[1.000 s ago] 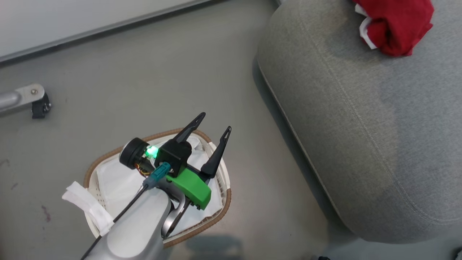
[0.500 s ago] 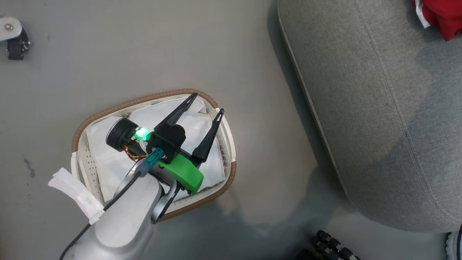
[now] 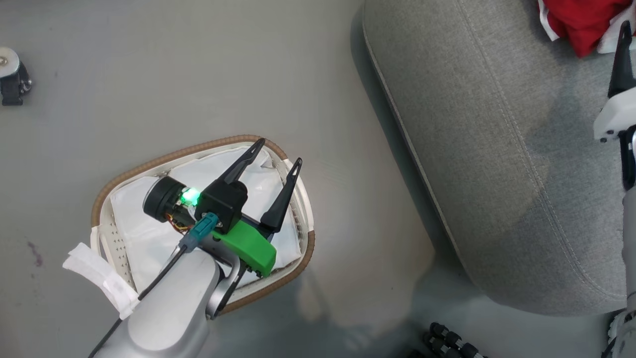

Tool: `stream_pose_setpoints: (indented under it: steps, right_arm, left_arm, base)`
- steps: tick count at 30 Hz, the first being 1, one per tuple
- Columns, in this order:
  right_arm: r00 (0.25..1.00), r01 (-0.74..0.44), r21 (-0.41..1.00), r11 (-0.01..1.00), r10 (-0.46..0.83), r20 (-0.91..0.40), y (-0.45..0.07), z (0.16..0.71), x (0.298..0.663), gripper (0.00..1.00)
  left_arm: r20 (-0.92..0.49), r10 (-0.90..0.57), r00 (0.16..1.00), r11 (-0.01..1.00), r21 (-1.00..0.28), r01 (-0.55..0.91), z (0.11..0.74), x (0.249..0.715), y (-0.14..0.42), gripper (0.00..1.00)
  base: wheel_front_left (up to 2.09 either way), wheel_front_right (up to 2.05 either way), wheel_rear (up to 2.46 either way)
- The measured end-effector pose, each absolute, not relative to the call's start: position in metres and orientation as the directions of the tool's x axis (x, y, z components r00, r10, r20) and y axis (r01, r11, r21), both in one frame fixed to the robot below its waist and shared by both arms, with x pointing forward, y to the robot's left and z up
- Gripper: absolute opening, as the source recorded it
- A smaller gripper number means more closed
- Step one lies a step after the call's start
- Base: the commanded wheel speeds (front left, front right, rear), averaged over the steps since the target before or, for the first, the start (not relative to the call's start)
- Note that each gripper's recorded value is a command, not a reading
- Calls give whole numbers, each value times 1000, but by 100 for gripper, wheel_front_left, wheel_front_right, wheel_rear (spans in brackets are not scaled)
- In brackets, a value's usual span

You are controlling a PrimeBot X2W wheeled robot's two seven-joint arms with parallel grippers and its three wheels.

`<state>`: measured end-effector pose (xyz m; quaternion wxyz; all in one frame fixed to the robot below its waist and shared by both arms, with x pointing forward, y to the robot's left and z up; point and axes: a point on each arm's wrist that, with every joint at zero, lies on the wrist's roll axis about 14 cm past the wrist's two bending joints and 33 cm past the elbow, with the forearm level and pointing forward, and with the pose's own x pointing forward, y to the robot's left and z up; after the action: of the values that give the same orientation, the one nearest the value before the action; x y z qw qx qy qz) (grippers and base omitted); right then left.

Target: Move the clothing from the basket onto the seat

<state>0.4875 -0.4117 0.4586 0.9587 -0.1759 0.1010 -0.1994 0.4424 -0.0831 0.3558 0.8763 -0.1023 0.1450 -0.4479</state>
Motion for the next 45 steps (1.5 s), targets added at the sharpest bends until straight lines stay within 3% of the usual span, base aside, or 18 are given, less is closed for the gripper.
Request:
stream_pose_setpoints:
  steps: [10,23,34,39,45]
  right_arm:
    - [899,361,-334,871,-420,-124,-404,463,437,100]
    - [956,292,-307,906,-277,92,-366,553,453,100]
    - [990,62,-97,993,-49,132,-243,553,481,100]
    - [991,-58,-33,998,62,119,-187,540,473,100]
    - [987,-125,63,990,118,109,-157,528,451,100]
  left_arm:
    - [-117,-781,613,614,-319,722,390,437,-79,100]
    - [-30,-659,752,717,-325,616,450,426,-45,100]
    - [-10,-373,928,894,-271,357,473,424,57,100]
    - [-28,-241,970,938,-264,226,470,407,104,100]
    - [-52,-113,992,959,-267,95,463,379,146,100]
  base:
    - [0,0,0]
    - [0,0,0]
    - [0,0,0]
    - [0,0,0]
    - [0,0,0]
